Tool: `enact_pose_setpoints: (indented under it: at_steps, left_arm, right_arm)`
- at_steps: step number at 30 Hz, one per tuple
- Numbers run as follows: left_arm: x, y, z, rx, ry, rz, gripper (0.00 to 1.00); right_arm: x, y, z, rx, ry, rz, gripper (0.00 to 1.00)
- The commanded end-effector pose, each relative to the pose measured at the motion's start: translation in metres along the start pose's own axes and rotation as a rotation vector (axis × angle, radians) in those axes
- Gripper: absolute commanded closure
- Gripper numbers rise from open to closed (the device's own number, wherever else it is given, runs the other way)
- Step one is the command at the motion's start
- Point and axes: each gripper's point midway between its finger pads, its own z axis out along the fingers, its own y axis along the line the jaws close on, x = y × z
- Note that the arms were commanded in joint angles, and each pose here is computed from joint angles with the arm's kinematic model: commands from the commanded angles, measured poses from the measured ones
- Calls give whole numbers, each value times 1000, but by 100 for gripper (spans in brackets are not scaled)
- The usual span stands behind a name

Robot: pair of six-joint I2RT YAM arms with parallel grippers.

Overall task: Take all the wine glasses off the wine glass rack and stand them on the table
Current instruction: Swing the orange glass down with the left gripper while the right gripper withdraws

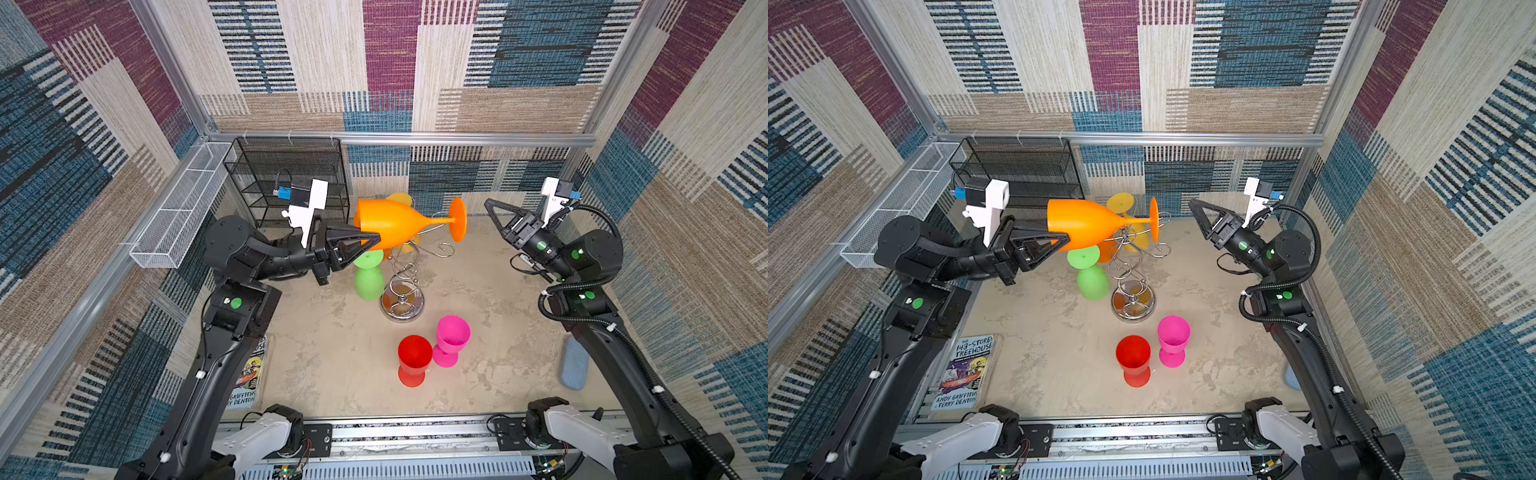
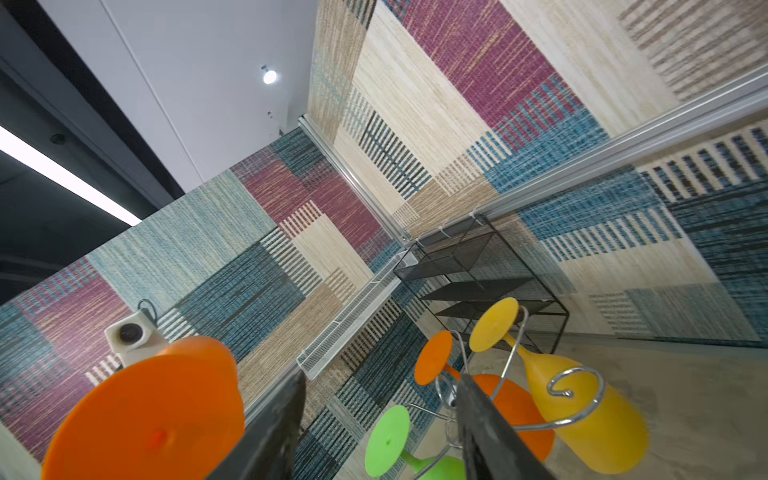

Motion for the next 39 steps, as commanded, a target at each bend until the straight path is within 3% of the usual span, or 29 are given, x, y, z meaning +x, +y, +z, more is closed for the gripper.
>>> enact_pose_setpoints:
  at_steps: [1, 6, 14, 22, 31, 39]
  left_arm:
    - [32, 11, -28, -253, 143, 35, 100]
    - [38, 21, -67, -538, 200, 47, 100]
    - [48, 40, -117, -848, 261, 74, 100]
    - [55, 40, -140, -955, 271, 74, 100]
    - [114, 59, -152, -1015, 458, -63, 100]
    - [167, 68, -148, -978, 563, -203, 100]
  right_arm:
    - [-2, -18, -8, 133, -18, -83, 40]
    - [-2, -28, -15, 194, -26, -110, 40]
    - [6, -44, -17, 247, -6, -112, 40]
    - [11, -54, -18, 272, 12, -108, 40]
    - [18, -66, -16, 295, 45, -94, 40]
    - [26, -77, -13, 307, 73, -71, 40]
